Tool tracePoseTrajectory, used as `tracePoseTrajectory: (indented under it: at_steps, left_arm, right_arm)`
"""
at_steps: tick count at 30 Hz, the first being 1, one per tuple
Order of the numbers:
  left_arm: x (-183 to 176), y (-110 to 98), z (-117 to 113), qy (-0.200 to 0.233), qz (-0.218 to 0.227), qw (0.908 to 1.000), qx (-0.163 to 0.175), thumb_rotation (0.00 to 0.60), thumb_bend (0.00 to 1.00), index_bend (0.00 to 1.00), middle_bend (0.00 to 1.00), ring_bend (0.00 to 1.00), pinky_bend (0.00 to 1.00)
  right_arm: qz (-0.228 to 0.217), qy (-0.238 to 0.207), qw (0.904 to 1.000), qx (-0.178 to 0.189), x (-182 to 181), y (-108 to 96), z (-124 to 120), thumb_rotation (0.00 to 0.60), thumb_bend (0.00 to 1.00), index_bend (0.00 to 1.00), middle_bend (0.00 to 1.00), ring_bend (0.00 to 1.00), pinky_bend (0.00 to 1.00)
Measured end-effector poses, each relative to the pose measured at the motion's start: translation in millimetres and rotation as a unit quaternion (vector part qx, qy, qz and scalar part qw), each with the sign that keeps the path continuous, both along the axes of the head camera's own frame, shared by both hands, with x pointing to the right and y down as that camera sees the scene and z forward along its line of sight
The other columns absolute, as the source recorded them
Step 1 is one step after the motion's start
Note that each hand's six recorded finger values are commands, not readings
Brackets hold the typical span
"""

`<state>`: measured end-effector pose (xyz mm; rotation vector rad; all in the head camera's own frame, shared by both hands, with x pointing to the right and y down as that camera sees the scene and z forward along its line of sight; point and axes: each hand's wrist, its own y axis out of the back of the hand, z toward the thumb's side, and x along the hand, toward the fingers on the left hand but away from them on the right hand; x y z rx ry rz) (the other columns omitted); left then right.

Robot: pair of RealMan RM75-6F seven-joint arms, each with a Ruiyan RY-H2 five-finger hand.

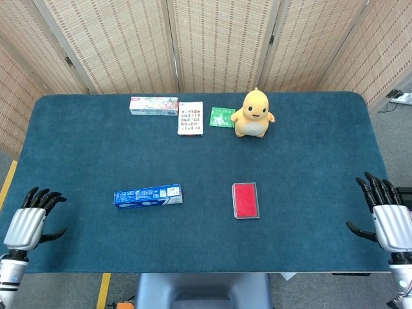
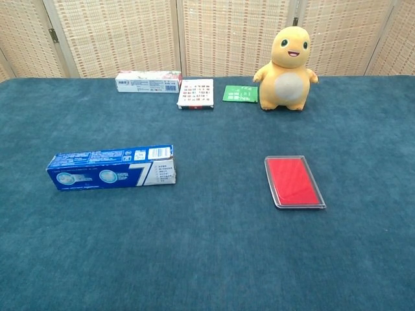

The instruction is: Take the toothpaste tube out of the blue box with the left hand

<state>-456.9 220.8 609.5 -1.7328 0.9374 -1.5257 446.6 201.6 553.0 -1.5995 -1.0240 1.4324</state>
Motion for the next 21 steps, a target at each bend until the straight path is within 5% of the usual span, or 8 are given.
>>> tracePoseTrajectory:
  at_steps: [12, 17, 21]
  left_arm:
    - [7, -31, 39, -0.041, -0.047, 0.9958, -0.067, 0.6, 0.21, 0.32, 0.26, 0.13, 0.03]
    - [11, -40, 49, -0.025, -0.106, 0.9891, -0.098, 0.6, 0.21, 0.31, 0.26, 0.12, 0.03]
    - [33, -46, 58, -0.023, -0.107, 0.9868, -0.119, 0.6, 0.21, 0.31, 0.26, 0.12, 0.03]
  right_arm:
    - [-0.001, -0.013, 0.9998, 0.012, 2, 0, -6, 0.6, 0.2, 0.0, 0.0, 0.0, 0.0]
    - [-0.002, -0.013, 0.9998, 0.014, 2, 0, -6, 0.6, 0.2, 0.0, 0.0, 0.0, 0.0]
    - [-0.005, -0.016, 0.9998, 0.013, 1, 1, -7, 0.6, 0.2, 0.0, 0.0, 0.0, 0.0]
